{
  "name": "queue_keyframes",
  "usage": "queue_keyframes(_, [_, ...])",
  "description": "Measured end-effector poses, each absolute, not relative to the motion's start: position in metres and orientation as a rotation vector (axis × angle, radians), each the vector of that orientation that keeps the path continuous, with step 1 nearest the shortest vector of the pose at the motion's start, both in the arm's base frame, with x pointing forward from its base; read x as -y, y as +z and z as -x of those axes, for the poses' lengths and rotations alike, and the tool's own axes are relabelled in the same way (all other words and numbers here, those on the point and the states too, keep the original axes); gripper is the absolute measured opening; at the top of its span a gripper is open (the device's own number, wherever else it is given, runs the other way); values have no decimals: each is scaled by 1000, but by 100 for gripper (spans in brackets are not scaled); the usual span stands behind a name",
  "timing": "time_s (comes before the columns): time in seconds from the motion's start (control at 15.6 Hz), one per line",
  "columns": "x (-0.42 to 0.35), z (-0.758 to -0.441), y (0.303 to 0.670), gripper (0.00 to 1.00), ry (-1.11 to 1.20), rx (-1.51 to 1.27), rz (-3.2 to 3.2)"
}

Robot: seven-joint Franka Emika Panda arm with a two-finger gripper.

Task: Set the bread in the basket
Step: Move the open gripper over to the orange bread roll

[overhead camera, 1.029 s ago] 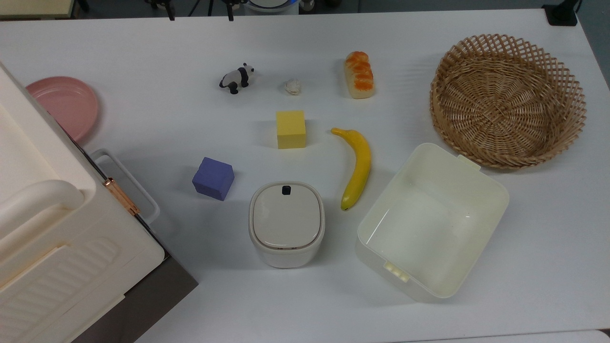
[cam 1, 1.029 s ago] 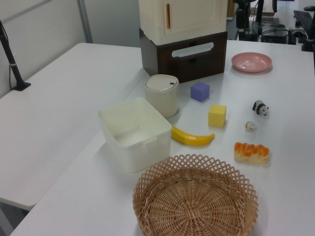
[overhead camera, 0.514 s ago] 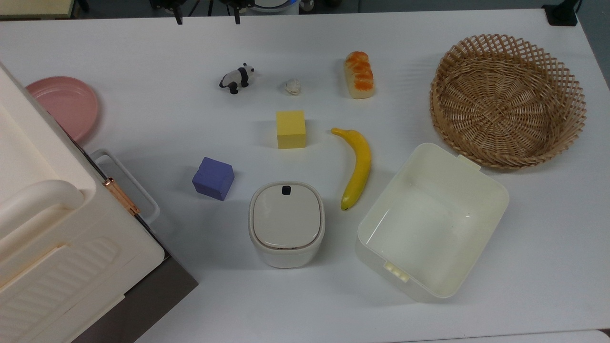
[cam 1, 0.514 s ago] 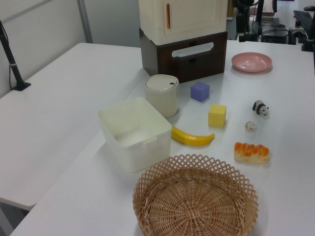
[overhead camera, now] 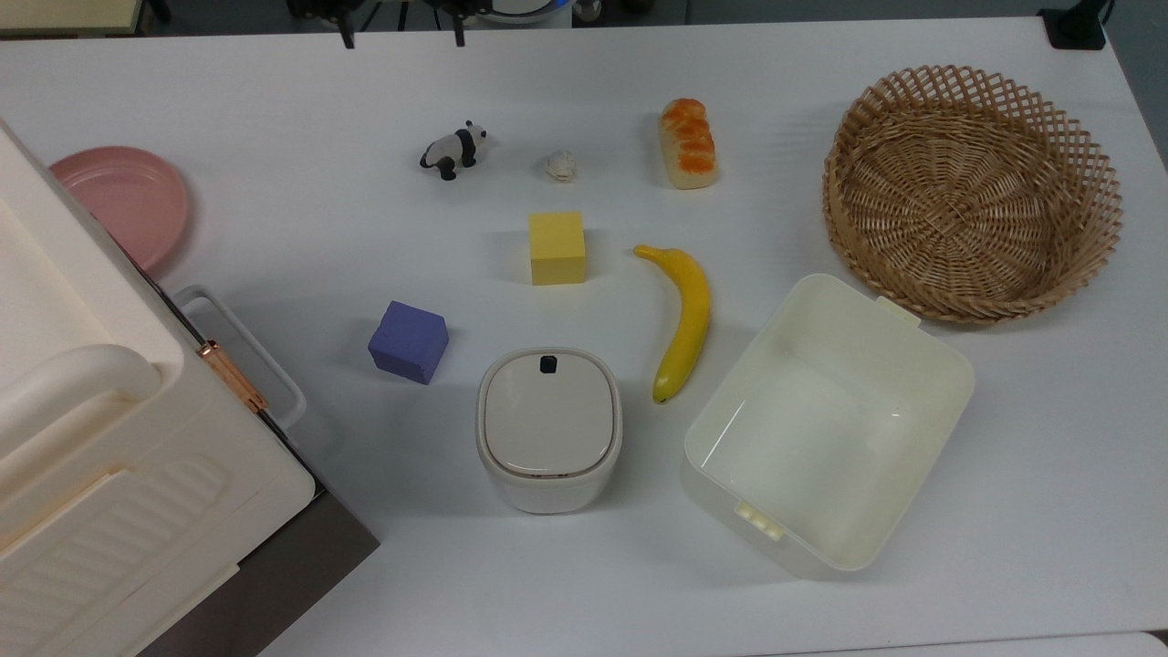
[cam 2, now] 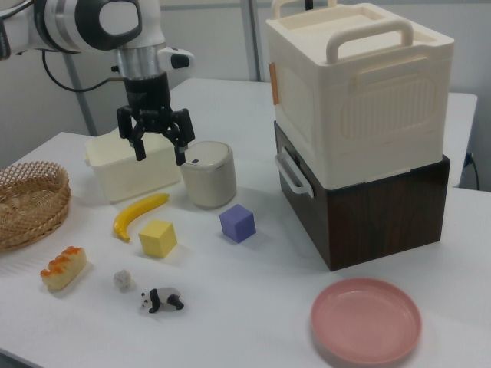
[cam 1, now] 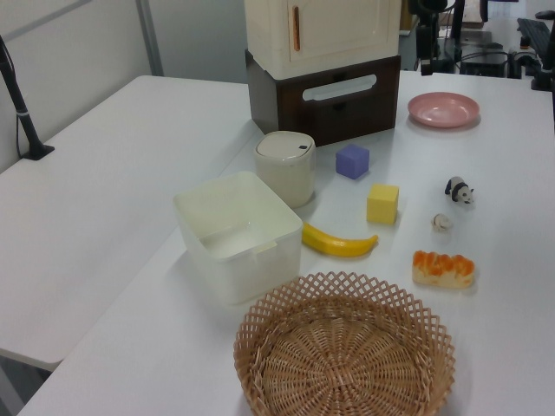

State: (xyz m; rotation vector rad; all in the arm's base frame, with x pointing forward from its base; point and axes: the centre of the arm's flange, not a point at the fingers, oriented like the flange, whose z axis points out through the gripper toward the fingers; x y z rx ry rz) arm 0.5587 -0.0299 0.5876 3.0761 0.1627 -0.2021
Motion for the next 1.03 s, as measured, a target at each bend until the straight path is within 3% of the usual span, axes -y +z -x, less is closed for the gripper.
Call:
queue_keyframes(0.51, [-67,-550,577,100,-229,-361,-3044])
queue_keyframes(1.03, [-172,-494,576,100,-242,-486,-3014])
